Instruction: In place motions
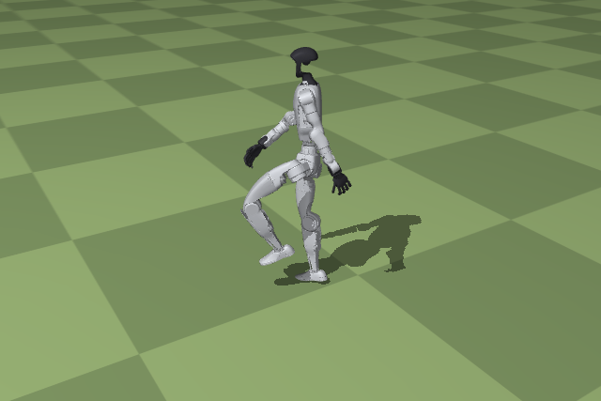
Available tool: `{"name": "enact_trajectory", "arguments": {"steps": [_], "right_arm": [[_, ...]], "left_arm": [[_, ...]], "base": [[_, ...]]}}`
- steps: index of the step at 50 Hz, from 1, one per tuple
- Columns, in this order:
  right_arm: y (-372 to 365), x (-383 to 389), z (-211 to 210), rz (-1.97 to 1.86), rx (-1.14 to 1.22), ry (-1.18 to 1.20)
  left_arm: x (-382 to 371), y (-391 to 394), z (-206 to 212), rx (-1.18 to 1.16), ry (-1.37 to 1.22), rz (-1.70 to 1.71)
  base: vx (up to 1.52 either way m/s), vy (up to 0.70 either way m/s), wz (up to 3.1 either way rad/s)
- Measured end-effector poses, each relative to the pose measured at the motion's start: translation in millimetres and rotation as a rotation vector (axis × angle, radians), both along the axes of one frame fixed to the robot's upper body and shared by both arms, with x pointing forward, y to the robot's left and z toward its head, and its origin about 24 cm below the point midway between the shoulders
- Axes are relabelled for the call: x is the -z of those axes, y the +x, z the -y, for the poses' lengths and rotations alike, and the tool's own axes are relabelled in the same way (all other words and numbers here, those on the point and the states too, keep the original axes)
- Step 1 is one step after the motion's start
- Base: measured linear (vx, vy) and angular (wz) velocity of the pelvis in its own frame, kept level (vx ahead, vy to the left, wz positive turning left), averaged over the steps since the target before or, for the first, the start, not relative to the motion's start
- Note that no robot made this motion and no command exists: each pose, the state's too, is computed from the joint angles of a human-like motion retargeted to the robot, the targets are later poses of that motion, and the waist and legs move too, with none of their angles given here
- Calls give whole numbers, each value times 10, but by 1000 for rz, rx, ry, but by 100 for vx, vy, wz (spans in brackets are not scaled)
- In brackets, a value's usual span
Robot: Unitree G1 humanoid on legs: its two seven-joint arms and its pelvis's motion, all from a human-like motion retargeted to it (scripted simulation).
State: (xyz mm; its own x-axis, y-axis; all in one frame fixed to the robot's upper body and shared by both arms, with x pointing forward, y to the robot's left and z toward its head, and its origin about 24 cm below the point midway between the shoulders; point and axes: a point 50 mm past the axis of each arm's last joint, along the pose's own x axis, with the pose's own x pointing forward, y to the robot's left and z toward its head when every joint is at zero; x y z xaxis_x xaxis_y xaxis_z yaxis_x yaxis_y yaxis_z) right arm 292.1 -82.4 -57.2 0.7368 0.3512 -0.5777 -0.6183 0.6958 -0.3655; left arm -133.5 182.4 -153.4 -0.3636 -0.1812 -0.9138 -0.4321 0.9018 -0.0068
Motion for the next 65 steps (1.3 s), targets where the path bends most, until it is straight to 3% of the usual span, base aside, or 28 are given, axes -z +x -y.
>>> {"name": "enact_trajectory", "arguments": {"steps": [5,14,20,27,35,47,55,65], "right_arm": [[-200,218,48,-88,52,-10],[-901,750,269,-377,117,-74],[-1678,1082,695,-614,244,-132],[-2434,1198,1141,-811,455,-162],[-2964,1162,1478,-961,580,-231],[-3746,1014,1665,-1173,866,-255],[-3549,1092,1542,-1123,807,-205],[-2858,1199,1298,-935,550,-184]], "left_arm": [[65,189,-66,-67,41,76],[179,738,-248,43,83,245],[219,1088,-195,153,46,276],[169,2042,-252,348,78,474],[-91,3058,-124,41,106,834],[-867,4224,-7,185,155,1347],[-544,3847,28,163,120,1229],[217,1843,-71,131,18,541]], "base": [[6,1,42],[17,2,31],[33,13,37],[6,3,43],[-10,8,-14],[0,-2,9],[4,-3,-43],[-2,-8,-61]]}}
